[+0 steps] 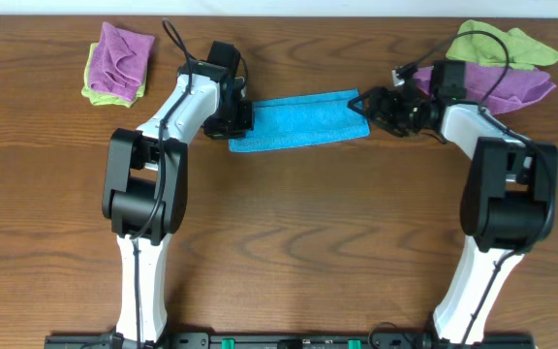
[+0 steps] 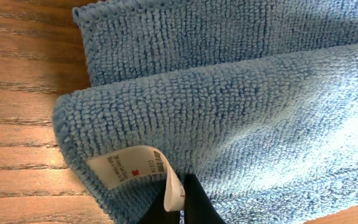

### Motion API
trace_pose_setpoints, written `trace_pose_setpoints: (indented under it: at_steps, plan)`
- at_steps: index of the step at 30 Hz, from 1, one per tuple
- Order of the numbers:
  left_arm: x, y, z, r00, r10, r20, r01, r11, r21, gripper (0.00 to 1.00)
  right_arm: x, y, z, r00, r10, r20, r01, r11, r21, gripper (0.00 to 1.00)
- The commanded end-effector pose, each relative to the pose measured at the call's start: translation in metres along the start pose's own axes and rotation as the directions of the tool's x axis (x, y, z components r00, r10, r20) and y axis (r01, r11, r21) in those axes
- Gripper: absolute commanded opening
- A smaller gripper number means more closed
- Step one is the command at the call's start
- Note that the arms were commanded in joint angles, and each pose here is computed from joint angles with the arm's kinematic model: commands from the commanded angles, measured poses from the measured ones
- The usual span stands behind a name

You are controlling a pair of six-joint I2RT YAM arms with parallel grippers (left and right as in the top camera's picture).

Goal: Fold the cloth

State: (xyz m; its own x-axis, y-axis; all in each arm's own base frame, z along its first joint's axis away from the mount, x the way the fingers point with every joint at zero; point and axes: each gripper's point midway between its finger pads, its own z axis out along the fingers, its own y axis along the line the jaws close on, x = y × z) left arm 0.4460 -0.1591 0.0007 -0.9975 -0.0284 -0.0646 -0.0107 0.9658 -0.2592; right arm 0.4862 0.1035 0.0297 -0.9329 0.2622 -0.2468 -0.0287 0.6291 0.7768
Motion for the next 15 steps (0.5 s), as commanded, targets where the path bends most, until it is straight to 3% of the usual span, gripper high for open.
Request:
trace_pose_setpoints:
  at_steps: [1,4,5,11,15]
  plan:
    - [0.015,0.009,0.020,0.998,0.010,-0.060,-0.012,1.000,-0.024,0.06,0.023,-0.009,0.026,0.996,0.045,-0.071,-0.044,0.999,0.016,0.91]
    - [0.016,0.008,0.020,0.998,0.010,-0.063,-0.011,1.000,-0.017,0.06,0.026,-0.006,0.032,0.996,0.044,-0.079,-0.043,0.999,0.012,0.82]
    - [0.016,0.008,0.020,0.998,0.010,-0.063,-0.011,1.000,-0.017,0.06,0.024,-0.004,0.033,0.996,0.041,-0.074,-0.041,0.999,0.009,0.74]
    - [0.017,0.007,0.013,0.997,0.039,-0.061,-0.040,0.999,-0.015,0.05,0.009,0.000,0.030,0.997,0.070,-0.026,-0.071,0.997,-0.008,0.05]
    - [0.006,-0.003,-0.025,0.998,0.067,0.012,-0.067,0.998,0.002,0.05,-0.001,0.009,0.020,0.998,0.068,-0.007,-0.068,0.998,-0.012,0.01]
